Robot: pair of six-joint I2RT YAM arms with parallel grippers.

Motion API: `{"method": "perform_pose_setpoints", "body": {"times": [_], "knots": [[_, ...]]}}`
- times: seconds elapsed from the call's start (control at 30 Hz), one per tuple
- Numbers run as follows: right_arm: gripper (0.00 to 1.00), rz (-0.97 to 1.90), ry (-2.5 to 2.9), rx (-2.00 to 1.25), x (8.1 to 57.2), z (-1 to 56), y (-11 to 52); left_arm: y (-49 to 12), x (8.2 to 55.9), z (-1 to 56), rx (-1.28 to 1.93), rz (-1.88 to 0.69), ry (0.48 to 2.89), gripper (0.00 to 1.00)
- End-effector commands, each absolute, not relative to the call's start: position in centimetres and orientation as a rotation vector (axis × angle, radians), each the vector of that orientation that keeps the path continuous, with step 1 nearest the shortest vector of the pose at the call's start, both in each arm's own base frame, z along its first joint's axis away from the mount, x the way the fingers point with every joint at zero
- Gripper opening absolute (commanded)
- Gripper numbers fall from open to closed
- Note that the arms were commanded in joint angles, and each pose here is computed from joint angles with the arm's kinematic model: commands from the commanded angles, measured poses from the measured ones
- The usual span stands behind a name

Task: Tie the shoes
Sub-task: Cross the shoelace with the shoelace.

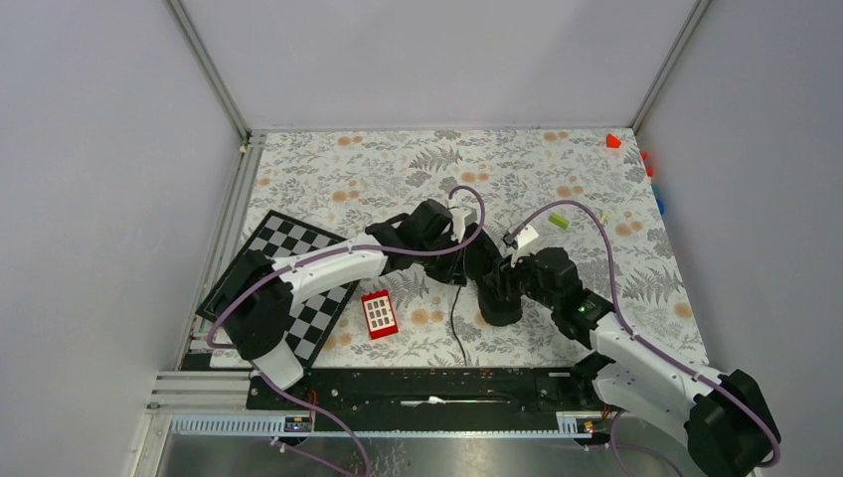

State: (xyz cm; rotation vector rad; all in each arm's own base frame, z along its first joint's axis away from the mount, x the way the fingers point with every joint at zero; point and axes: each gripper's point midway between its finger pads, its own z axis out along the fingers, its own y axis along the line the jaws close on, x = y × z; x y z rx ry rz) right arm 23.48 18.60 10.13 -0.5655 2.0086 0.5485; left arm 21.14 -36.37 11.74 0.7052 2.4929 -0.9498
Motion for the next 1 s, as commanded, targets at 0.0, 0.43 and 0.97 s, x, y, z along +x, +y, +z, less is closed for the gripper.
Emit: {"method": "perform_pose_setpoints", "body": {"times": [0.0,0.43,0.97], "knots": [[0.51,0.534,1.902,-0.587,24.4,12.2,19.6,-37.5,22.8,14.2,0.704,-1.007,2.398,0.0],[0.52,0.491,1.885,-0.736,22.5,12.8,20.9,-36.3,23.7,14.1,0.691,-0.998,2.403,0.0],[0.07,0.17,1.918,-0.719,24.9,11.9,18.7,-35.8,23.6,13.6,0.695,-1.001,2.416,0.0]]}}
